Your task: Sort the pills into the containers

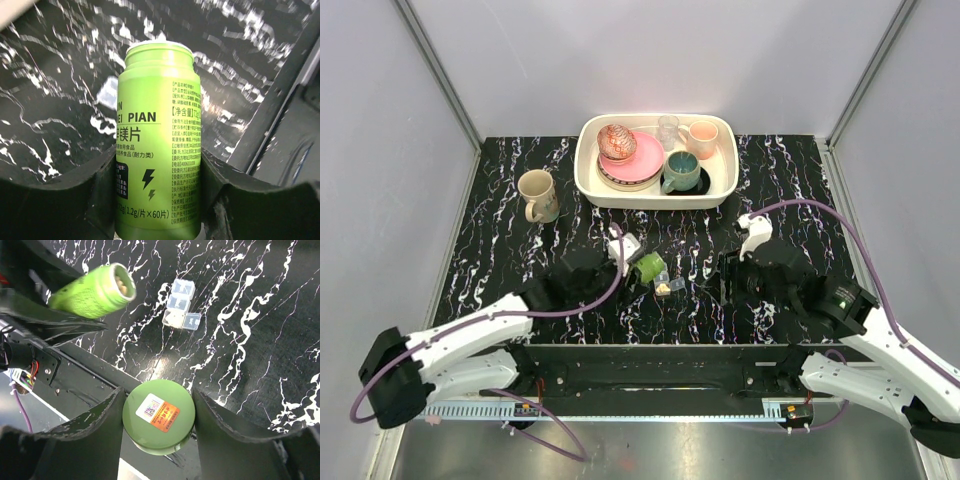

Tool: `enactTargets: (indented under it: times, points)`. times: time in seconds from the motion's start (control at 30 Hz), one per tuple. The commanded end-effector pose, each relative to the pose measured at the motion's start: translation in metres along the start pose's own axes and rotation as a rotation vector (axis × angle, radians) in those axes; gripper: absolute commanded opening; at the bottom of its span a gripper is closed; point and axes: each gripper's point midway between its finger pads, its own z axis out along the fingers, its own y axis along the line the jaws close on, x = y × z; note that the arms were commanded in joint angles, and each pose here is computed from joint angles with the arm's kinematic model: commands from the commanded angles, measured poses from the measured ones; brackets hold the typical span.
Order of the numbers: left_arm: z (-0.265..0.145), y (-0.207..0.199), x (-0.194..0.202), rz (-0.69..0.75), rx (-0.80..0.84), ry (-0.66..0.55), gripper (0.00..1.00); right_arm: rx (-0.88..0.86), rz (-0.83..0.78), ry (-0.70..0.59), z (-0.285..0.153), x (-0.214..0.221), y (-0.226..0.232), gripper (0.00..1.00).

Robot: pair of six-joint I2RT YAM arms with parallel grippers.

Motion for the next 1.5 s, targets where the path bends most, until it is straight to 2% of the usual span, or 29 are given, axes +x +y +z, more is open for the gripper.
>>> enactTargets:
  times: [0.0,0.13,0.33,0.47,0.57,0.63,0.83,1.03,1.27,1.47]
  points:
    - [-0.035,-0.018,-0.092,0.023,0.055,-0.327,0.00,-0.001,0.001,-0.104,-0.016,-0.029,0.004,0.00]
    - [-0.082,-0.029,-0.145,0.041,0.077,-0.526,0.00,-0.001,0.003,-0.113,-0.018,-0.030,0.004,0.00]
    - [-0.179,-0.047,-0.214,0.078,0.109,-0.850,0.00,-0.002,0.008,-0.125,-0.019,-0.033,0.004,0.00]
    - [-0.250,-0.062,-0.245,0.106,0.147,-1.061,0.00,-0.002,0.007,-0.130,-0.020,-0.034,0.004,0.00]
    - [-0.291,-0.068,-0.258,0.126,0.160,-1.166,0.00,-0.001,0.007,-0.130,-0.020,-0.034,0.004,0.00]
    - [-0.302,-0.067,-0.260,0.127,0.150,-1.207,0.00,-0.001,0.006,-0.130,-0.020,-0.035,0.004,0.00]
    - [-0.296,-0.064,-0.251,0.085,0.153,-1.195,0.00,-0.028,0.010,-0.148,-0.025,-0.044,0.012,0.00]
    - [-0.284,-0.065,-0.232,0.031,0.190,-1.132,0.00,-0.093,0.020,-0.252,-0.047,-0.088,0.035,0.00]
    - [-0.263,-0.070,-0.216,-0.055,0.274,-1.100,0.00,-0.348,0.020,-0.536,-0.109,-0.182,0.099,0.00]
    - [-0.242,-0.091,-0.225,-0.091,0.424,-1.065,0.00,-0.580,0.024,-0.651,-0.141,-0.217,0.145,0.00]
